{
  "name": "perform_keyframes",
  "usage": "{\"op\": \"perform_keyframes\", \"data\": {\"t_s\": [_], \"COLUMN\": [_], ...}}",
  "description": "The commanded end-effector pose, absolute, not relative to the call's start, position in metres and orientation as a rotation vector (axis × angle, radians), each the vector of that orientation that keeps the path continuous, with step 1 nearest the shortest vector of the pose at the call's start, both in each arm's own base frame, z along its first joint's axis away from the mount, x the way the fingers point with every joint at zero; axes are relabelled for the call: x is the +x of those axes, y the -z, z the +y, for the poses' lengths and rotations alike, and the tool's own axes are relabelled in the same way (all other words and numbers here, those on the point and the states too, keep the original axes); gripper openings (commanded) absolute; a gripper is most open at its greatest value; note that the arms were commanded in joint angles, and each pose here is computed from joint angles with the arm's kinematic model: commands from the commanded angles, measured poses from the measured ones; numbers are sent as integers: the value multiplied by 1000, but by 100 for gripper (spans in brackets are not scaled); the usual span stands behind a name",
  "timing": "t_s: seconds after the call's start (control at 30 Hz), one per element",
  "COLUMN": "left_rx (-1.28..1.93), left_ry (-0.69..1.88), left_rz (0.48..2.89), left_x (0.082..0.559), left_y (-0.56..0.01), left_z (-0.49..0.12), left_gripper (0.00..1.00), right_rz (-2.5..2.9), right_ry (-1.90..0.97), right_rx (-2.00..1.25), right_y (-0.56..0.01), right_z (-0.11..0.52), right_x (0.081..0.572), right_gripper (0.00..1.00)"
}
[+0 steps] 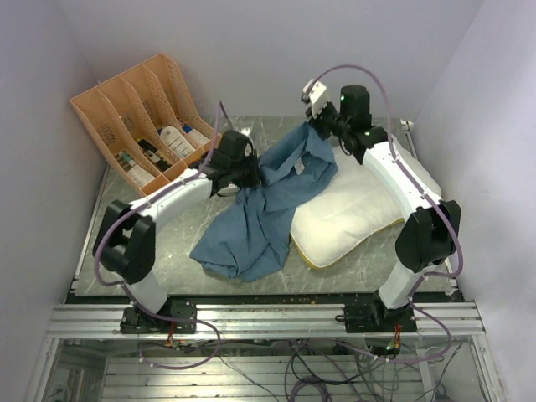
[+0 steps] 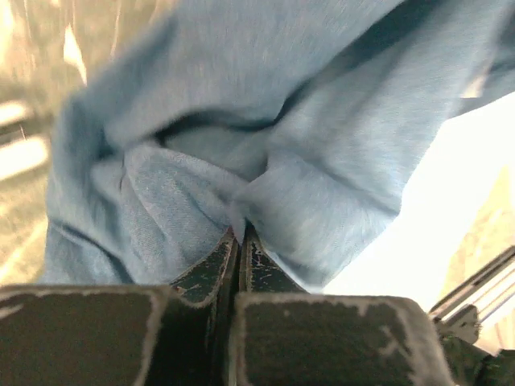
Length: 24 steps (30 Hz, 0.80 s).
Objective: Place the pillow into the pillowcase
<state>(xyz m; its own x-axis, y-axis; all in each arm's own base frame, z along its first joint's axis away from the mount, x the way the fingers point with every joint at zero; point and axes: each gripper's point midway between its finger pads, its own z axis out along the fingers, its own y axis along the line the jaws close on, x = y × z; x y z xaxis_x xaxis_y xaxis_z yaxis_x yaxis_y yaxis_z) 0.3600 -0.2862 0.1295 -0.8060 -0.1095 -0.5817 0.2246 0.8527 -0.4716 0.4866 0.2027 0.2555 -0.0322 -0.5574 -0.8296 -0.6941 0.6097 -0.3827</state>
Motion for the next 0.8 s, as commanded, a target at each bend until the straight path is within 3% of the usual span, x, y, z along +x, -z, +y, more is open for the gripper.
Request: {"op": "perform_keyframes", "data": {"t_s": [0.0,0.13,0.23,0.27,0.43,0.6,0.7,0.77], "left_rx": [182,257,360,397,652,591,524,513], "left_ry": [730,931,1191,1254,1389,1013,859,793], "left_rz": [2164,2050,2004,2001,2149,2169,2075,2041], "left_x": [366,354,335,327,277,295,296,288], "left_y": [-246,-299,-310,-307,-245,-239,-262,-268], "left_z": [-283,-306,-352,-372,-476,-443,-398,-370], "left_gripper": [7,7,7,8,47,64,88,99], "right_rz": [1531,1473,1505,1529,1672,1653,1597,1588], "right_ry": [-233,-120,37,94,164,-7,-220,-396], "right_rx": [-933,-800,-662,-609,-436,-516,-724,-820], "right_y": [-346,-386,-386,-379,-339,-350,-347,-335], "right_z": [212,186,142,123,49,42,77,102], "right_x": [484,494,518,527,549,495,438,405], "right_gripper": [0,0,0,5,51,80,90,90]}}
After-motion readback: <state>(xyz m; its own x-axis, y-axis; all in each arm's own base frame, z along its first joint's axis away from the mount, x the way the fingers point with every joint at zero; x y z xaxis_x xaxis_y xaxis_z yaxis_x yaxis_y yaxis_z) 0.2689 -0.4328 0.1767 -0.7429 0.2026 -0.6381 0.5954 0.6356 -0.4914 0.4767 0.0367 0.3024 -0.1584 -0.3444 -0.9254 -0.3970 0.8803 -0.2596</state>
